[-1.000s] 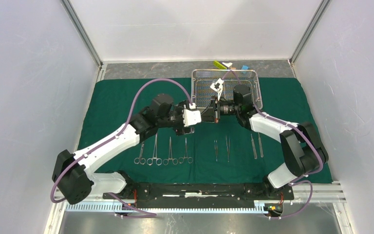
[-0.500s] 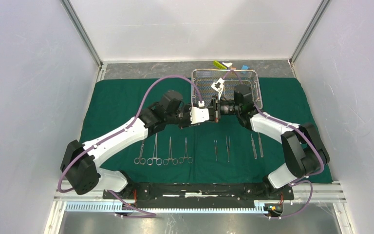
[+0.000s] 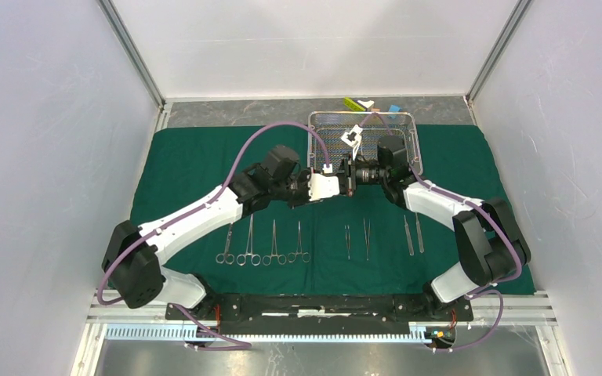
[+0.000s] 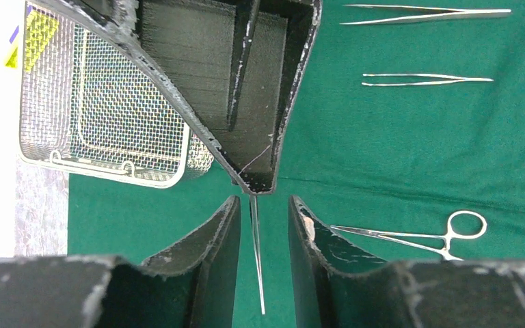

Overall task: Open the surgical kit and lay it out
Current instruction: Place the medical item in the surgical kit.

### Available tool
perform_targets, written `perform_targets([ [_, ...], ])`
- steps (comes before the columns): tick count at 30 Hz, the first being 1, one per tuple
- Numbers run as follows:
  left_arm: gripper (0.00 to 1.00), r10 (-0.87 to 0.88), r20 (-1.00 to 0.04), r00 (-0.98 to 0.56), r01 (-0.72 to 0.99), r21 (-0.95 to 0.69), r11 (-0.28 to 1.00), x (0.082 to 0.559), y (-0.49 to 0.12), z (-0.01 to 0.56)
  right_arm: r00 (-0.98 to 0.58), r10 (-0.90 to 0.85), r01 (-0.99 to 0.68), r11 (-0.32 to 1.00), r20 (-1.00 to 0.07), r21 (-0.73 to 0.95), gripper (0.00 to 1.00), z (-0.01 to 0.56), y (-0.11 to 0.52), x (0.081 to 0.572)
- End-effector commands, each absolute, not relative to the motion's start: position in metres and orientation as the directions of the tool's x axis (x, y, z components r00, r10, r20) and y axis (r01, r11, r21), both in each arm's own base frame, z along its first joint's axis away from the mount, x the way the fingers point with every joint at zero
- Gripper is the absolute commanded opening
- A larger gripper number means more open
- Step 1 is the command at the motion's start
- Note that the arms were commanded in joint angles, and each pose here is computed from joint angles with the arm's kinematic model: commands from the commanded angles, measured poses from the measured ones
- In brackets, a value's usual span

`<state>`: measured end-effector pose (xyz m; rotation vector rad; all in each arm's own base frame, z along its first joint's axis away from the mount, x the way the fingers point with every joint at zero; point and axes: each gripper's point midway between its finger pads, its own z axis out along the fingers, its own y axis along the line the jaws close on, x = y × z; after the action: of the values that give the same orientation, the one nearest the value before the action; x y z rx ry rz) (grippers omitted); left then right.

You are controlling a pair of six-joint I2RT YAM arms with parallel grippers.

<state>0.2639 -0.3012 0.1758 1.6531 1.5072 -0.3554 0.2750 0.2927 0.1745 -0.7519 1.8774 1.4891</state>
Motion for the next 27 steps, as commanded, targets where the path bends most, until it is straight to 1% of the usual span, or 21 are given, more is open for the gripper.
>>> perform_targets([
  [1,0.37,0.670,-0.693,0.266,0.902,0.424,0.080,0.271,-0.308,0.188,-0.584,-0.032,-0.800,0.191,-0.811,0.569,0.00,0.194,0.291,0.278],
  [6,0.26,0.668,-0.701,0.249,0.909,0.408,0.089,0.273,-0.311,0.187,-0.585,-0.033,-0.799,0.196,-0.810,0.569,0.00,0.192,0.291,0.278],
  [9,0.16,0.665,-0.710,0.229,0.916,0.389,0.100,0.274,-0.315,0.188,-0.588,-0.033,-0.796,0.203,-0.808,0.570,0.00,0.190,0.290,0.279],
  [11,0.12,0.667,-0.715,0.212,0.920,0.376,0.111,0.274,-0.316,0.189,-0.584,-0.032,-0.797,0.210,-0.811,0.566,0.05,0.190,0.289,0.280],
  [12,0.11,0.670,-0.716,0.197,0.922,0.367,0.122,0.274,-0.316,0.188,-0.583,-0.032,-0.797,0.217,-0.812,0.563,0.11,0.191,0.288,0.281],
  [14,0.03,0.672,-0.719,0.176,0.923,0.357,0.140,0.274,-0.314,0.187,-0.574,-0.024,-0.799,0.235,-0.819,0.553,0.19,0.193,0.282,0.286],
  [16,0.02,0.677,-0.722,0.145,0.923,0.345,0.170,0.274,-0.311,0.184,-0.559,-0.007,-0.801,0.263,-0.829,0.538,0.35,0.197,0.271,0.292],
  [20,0.02,0.662,-0.748,0.042,0.919,0.289,0.269,0.273,-0.306,0.179,-0.530,0.004,-0.797,0.340,-0.848,0.500,0.60,0.202,0.246,0.305],
  [22,0.02,0.632,-0.774,-0.020,0.910,0.249,0.333,0.272,-0.304,0.176,-0.505,0.001,-0.798,0.381,-0.863,0.468,0.68,0.204,0.234,0.310],
  [25,0.02,0.556,-0.823,-0.120,0.880,0.171,0.444,0.269,-0.302,0.172,-0.448,-0.005,-0.796,0.458,-0.894,0.396,0.75,0.209,0.211,0.319],
  [27,0.02,0.486,-0.849,-0.204,0.857,0.085,0.508,0.264,-0.302,0.169,-0.418,-0.014,-0.779,0.520,-0.908,0.351,0.79,0.211,0.193,0.325],
])
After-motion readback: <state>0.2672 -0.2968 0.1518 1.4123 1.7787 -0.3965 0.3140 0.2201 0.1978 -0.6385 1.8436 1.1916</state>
